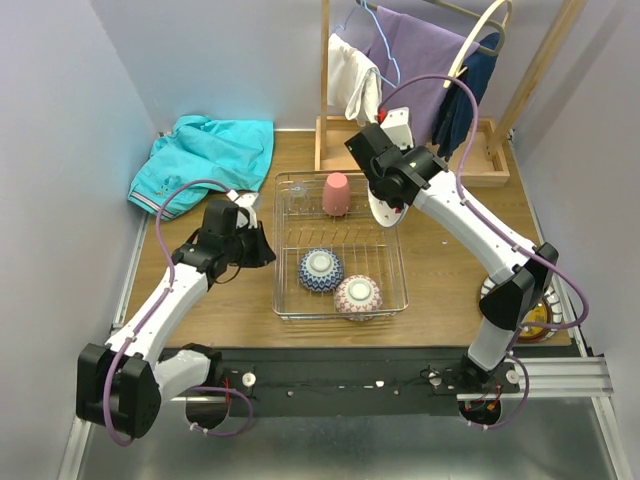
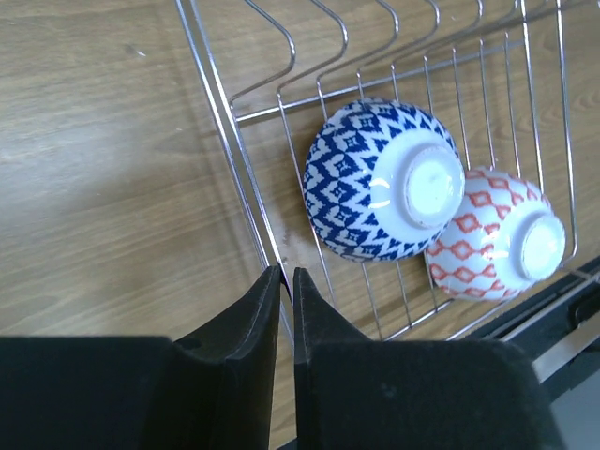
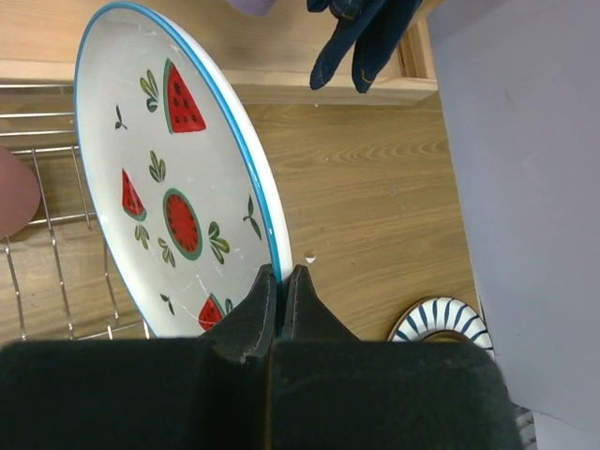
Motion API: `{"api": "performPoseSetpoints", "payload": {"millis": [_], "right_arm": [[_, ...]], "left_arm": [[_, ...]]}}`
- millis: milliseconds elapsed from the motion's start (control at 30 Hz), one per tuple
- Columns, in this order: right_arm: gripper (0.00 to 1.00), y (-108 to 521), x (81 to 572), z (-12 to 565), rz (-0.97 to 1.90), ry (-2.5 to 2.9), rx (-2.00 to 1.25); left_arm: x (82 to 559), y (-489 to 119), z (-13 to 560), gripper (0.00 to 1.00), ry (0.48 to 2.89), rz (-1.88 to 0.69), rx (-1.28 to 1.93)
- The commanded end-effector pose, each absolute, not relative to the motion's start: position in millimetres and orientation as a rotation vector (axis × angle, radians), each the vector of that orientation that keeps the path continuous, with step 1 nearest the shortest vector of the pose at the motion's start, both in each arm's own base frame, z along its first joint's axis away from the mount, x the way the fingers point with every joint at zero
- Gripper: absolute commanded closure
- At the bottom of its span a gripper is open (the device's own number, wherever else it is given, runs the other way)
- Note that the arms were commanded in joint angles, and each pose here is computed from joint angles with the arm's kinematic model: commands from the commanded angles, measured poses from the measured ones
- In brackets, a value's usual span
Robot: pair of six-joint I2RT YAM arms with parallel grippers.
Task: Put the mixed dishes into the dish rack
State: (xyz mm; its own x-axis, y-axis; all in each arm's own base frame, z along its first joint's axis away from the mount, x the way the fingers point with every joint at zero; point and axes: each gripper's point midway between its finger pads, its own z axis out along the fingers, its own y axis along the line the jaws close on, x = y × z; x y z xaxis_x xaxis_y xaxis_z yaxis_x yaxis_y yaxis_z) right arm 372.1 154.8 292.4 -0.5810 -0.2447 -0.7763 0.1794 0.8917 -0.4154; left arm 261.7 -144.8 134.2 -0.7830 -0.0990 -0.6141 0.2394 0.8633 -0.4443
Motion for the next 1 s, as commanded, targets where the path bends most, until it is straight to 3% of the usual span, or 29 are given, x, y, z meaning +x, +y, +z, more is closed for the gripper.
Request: {"api": "performPoseSetpoints", "payload": {"millis": [0,200,367,600,733,967], "right_arm": [[1.0,146.1,373.2,303.5,-0.606,2.036,0.053],[0.99,140.5,371.6,302.7,-0.645,2.023,0.04],[0.99,136.3,370.7,297.4,-0.693,2.019,0.011],[0.99,138.4,371.9,290.5,-0.705,2.036,-0.021],[0.99,144.4,369.5,274.2,-0.701,2.076,-0.061],[0.99,171.1,354.0,242.0,-0.658,2.151,-0.186]], "left_arm": [[247.8,-170.7,135.1,0.82,2.41,-0.772,0.181],[241.5,-182.9,134.7,0.81,2.419,-0.825,0.204],[237.8,-174.1,134.9,0.68,2.425,-0.769,0.202],[234.4,-169.8,137.8,0.61,2.407,-0.752,0.198],[234.7,-168.6,138.6,0.51,2.398,-0.746,0.196],[232.9,-164.9,145.6,0.49,2.371,-0.729,0.212]]}}
